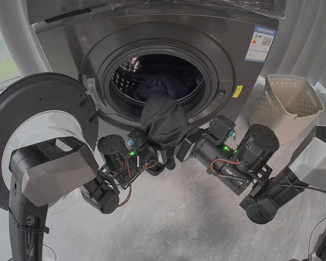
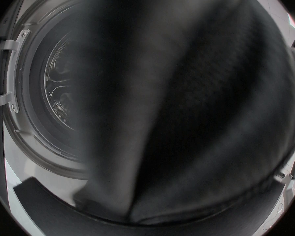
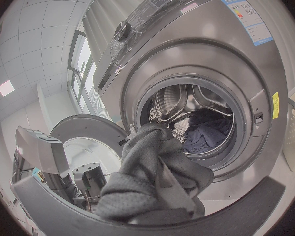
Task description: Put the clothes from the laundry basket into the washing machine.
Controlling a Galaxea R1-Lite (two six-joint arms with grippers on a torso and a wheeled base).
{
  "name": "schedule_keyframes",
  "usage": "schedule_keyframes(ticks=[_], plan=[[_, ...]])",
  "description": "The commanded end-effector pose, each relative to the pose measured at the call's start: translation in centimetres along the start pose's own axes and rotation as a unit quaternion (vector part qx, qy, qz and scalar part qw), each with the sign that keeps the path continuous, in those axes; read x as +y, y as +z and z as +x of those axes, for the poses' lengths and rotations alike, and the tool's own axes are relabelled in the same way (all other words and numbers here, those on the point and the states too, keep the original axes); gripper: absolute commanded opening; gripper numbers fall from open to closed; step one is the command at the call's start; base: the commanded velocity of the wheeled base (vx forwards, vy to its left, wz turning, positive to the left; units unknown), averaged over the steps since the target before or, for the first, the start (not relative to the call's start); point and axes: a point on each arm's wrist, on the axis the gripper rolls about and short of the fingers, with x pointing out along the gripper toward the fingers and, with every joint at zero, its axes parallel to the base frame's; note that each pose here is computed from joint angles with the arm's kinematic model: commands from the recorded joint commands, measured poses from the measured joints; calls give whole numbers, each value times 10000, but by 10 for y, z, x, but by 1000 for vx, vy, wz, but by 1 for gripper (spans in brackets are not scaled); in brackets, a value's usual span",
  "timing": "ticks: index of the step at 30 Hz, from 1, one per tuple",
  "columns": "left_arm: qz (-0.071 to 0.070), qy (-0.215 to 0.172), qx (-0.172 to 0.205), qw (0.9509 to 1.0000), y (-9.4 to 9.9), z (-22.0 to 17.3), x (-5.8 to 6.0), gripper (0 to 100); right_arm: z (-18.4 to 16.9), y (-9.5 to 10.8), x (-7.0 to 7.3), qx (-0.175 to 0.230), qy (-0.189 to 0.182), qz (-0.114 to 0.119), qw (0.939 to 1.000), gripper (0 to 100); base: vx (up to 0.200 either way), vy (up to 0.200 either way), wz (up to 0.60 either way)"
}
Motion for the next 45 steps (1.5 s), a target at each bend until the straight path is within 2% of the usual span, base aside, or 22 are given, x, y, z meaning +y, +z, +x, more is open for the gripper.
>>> schedule_keyframes(ticks=[1,3,5,6,8,9,10,14,15,18,21,23,24,26,27,32,33,37,39,40,41,45], plan=[[13,63,-34,10000,1,1,5,0,-1,4,-5,-53,-95,4,9999,0,0,0,0],[-12,133,-115,9998,8,0,7,0,-1,3,-10,-31,-189,-4,9998,0,0,0,0],[-78,225,-292,9993,23,0,6,0,-2,1,-24,16,-471,-17,9989,0,0,0,0],[-85,232,-301,9992,24,-1,6,0,-2,1,-25,14,-478,-12,9989,0,0,0,0],[-141,236,-487,9984,42,-4,4,0,-4,-5,-39,121,-687,-52,9975,0,0,0,0],[-141,236,-487,9984,42,-4,4,0,-4,-5,-39,121,-687,-52,9975,0,0,0,0],[-143,217,-600,9979,55,-7,3,0,-4,-14,-46,230,-769,-66,9968,0,0,0,0],[-135,194,-674,9974,66,-13,0,0,-5,-18,-45,286,-765,-61,9966,0,0,0,0],[-135,194,-674,9974,66,-13,0,0,-6,-19,-42,317,-726,-49,9968,100,0,0,0],[-89,211,-614,9979,67,-18,0,0,-11,-20,-33,420,-600,-33,9973,100,0,0,0],[-156,262,-537,9981,77,-36,-5,0,-43,-25,-24,967,-449,-144,9942,100,0,0,0],[-162,275,-561,9979,83,-41,-7,0,-51,-26,-22,1095,-340,-189,9932,100,0,0,0],[-215,298,-534,9979,91,-53,-8,0,-74,-28,-20,1476,-124,-266,9886,100,0,0,0],[-231,307,-512,9979,93,-59,-8,0,-84,-24,-19,1566,-21,-306,9872,100,0,0,0],[-248,306,-436,9983,98,-72,-11,0,-102,-20,-16,1755,155,-340,9838,100,0,0,0],[-229,334,-100,9991,91,-93,-15,0,-128,-15,-13,2014,391,-354,9781,100,0,0,0],[-207,348,53,9992,86,-100,-16,0,-130,-15,-15,2047,348,-354,9776,100,0,0,0],[-220,360,282,9987,82,-115,-18,0,-130,-18,-21,2089,200,-347,9771,100,0,0,0],[-180,392,312,9986,81,-117,-16,0,-129,-19,-33,2098,-25,-363,9771,100,0,0,0],[-180,392,312,9986,81,-117,-16,0,-129,-19,-33,2098,-25,-363,9771,100,0,0,0],[-177,389,374,9984,80,-121,-16,0,-127,-17,-40,2040,-180,-378,9781,100,0,0,0],[-168,423,525,9976,74,-124,-15,0,-124,-13,-49,1894,-483,-425,9798,100,0,0,0]])
